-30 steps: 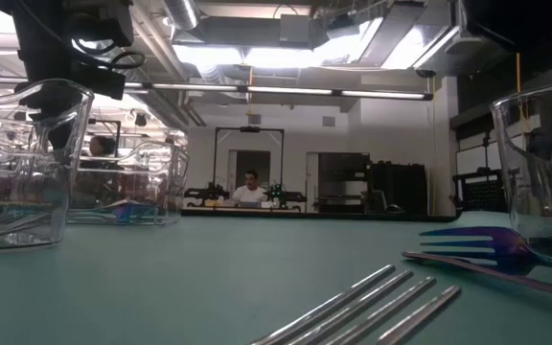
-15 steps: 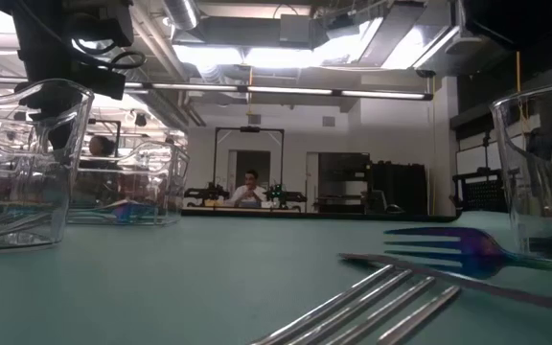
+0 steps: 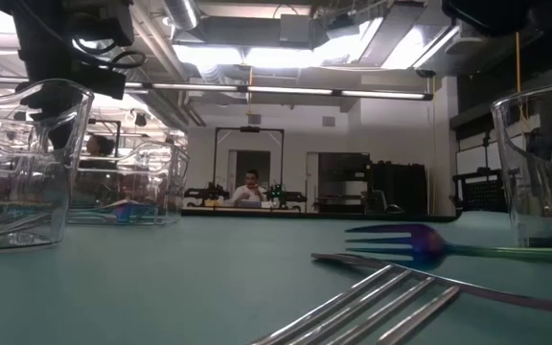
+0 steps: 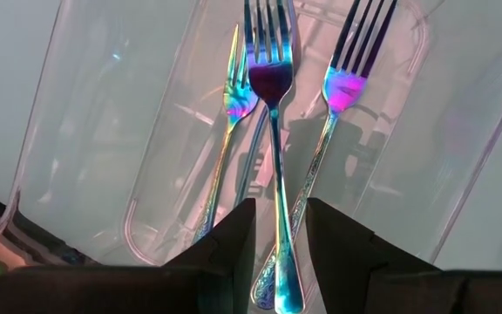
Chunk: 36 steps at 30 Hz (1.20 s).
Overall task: Sort silverware by color (type)
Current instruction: Put the right blue fork into the top transparent bin
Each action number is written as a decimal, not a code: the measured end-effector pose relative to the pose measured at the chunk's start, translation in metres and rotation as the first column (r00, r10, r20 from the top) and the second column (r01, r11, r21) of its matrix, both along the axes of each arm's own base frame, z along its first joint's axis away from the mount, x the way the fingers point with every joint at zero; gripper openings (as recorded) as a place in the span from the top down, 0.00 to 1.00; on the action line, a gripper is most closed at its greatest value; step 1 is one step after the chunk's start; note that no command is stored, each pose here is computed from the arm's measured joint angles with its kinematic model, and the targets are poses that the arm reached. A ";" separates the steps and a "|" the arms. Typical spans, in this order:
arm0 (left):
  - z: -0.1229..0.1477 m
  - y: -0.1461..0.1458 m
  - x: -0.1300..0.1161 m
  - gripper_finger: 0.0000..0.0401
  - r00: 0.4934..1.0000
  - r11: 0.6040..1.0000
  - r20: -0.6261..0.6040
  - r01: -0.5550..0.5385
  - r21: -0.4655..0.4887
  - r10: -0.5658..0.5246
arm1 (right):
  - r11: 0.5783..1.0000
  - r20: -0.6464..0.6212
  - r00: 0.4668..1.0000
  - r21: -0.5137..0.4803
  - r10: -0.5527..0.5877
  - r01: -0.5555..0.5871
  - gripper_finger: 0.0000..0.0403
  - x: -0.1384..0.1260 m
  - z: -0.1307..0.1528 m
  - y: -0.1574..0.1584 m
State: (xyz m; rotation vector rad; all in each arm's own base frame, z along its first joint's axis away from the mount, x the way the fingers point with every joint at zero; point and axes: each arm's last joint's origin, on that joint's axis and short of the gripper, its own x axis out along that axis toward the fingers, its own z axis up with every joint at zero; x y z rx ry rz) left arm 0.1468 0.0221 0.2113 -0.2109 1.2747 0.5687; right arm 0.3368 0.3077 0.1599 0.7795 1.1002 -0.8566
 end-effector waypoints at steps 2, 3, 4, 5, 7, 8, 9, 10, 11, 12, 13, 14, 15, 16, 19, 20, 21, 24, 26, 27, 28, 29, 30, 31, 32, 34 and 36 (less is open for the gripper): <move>0.000 0.000 0.001 0.76 1.000 1.000 0.008 0.000 0.001 0.000 | 1.000 0.019 1.000 -0.011 -0.001 0.001 1.00 0.001 0.002 0.000; 0.000 0.000 0.001 0.76 1.000 1.000 0.009 0.000 0.001 0.000 | 1.000 0.028 1.000 -0.012 0.000 0.001 1.00 0.002 0.004 0.001; 0.000 0.000 0.001 0.76 1.000 1.000 0.009 0.000 0.001 0.000 | 1.000 0.036 0.999 -0.013 0.002 -0.001 1.00 0.002 0.005 0.001; 0.000 0.000 0.001 0.76 1.000 1.000 0.010 0.000 0.001 0.000 | 1.000 0.047 0.999 -0.017 0.003 -0.002 1.00 0.003 0.008 0.001; 0.000 0.000 0.001 0.76 1.000 1.000 0.010 0.000 0.001 0.000 | 1.000 0.060 0.998 -0.030 0.003 -0.002 1.00 0.004 0.014 0.001; 0.000 0.000 0.001 0.76 1.000 1.000 0.010 0.000 0.001 0.000 | 0.999 0.061 0.998 -0.040 0.004 -0.002 1.00 0.004 0.017 0.001; 0.000 0.000 0.001 0.76 1.000 1.000 0.010 0.000 0.001 0.000 | 0.999 0.061 0.998 -0.047 0.006 -0.003 1.00 0.004 0.020 0.001; 0.001 0.000 0.001 0.76 1.000 1.000 0.009 0.000 0.001 0.000 | 0.999 0.062 0.998 -0.054 0.006 -0.003 1.00 0.004 0.024 0.001; 0.003 0.000 0.001 0.76 1.000 1.000 0.011 0.002 0.001 -0.002 | 0.998 0.060 0.998 -0.065 0.007 -0.003 1.00 0.004 0.028 0.000; 0.006 0.000 0.002 0.76 1.000 1.000 0.020 0.002 0.002 -0.002 | 0.997 0.056 0.998 -0.080 0.008 -0.003 1.00 0.003 0.032 -0.001; 0.010 0.000 0.003 0.76 1.000 1.000 0.030 0.003 0.003 -0.003 | 0.996 0.051 0.999 -0.093 0.009 -0.004 1.00 0.002 0.037 -0.002; 0.014 0.000 0.005 0.76 0.999 1.000 0.041 0.002 0.004 -0.003 | 0.995 0.048 0.999 -0.103 0.010 -0.005 1.00 0.002 0.041 -0.002; 0.018 0.001 0.006 0.76 0.998 1.000 0.056 0.003 0.005 -0.003 | 0.994 0.045 0.999 -0.113 0.015 -0.010 1.00 0.001 0.046 -0.003; 0.023 0.001 0.008 0.76 0.997 1.000 0.074 0.003 0.005 -0.003 | 0.991 0.039 0.999 -0.131 0.029 -0.024 1.00 0.001 0.052 -0.004; 0.041 0.000 0.013 0.76 0.990 1.000 0.140 0.018 -0.021 -0.015 | 0.981 0.030 0.997 -0.184 0.069 -0.062 1.00 -0.001 0.069 -0.008; 0.046 0.000 0.015 0.76 0.987 0.999 0.161 0.029 -0.039 -0.022 | 0.975 0.028 0.996 -0.207 0.087 -0.080 1.00 -0.002 0.076 -0.009; 0.052 -0.001 0.016 0.76 0.982 0.997 0.184 0.043 -0.057 -0.032 | 0.969 0.025 0.994 -0.226 0.104 -0.096 1.00 -0.002 0.084 -0.012; 0.064 -0.006 0.020 0.76 0.967 0.992 0.248 0.091 -0.090 -0.066 | 0.940 0.062 0.973 -0.280 0.221 -0.195 1.00 0.004 0.105 -0.018; 0.071 -0.011 0.022 0.76 0.950 0.989 0.297 0.124 -0.082 -0.094 | 0.908 0.067 0.956 -0.337 0.287 -0.250 1.00 0.009 0.116 -0.026; 0.074 -0.014 0.024 0.76 0.940 0.987 0.324 0.143 -0.077 -0.111 | 0.898 0.068 0.950 -0.351 0.306 -0.264 1.00 0.010 0.124 -0.033; 0.076 -0.017 0.025 0.76 0.929 0.984 0.349 0.161 -0.073 -0.126 | 0.887 0.061 0.947 -0.373 0.315 -0.271 1.00 0.011 0.129 -0.040; 0.077 -0.019 0.024 0.76 0.921 0.981 0.362 0.179 -0.071 -0.142 | 0.879 0.051 0.945 -0.386 0.323 -0.280 1.00 0.013 0.133 -0.047; 0.078 -0.023 0.024 0.76 0.913 0.978 0.376 0.198 -0.069 -0.158 | 0.870 0.048 0.941 -0.399 0.335 -0.289 1.00 0.015 0.139 -0.054; 0.080 -0.025 0.025 0.76 0.902 0.974 0.396 0.215 -0.065 -0.173 | 0.856 0.047 0.935 -0.419 0.353 -0.302 1.00 0.017 0.145 -0.061; 0.081 -0.028 0.025 0.76 0.894 0.971 0.407 0.231 -0.063 -0.187 | 0.839 0.039 0.927 -0.439 0.374 -0.320 1.00 0.018 0.151 -0.067; 0.082 -0.033 0.024 0.76 0.885 0.964 0.416 0.259 -0.063 -0.211 | 0.803 0.020 0.911 -0.481 0.411 -0.351 1.00 0.020 0.163 -0.080; 0.084 -0.039 0.024 0.76 0.869 0.957 0.439 0.284 -0.064 -0.229 | 0.765 0.000 0.898 -0.523 0.441 -0.376 1.00 0.018 0.177 -0.093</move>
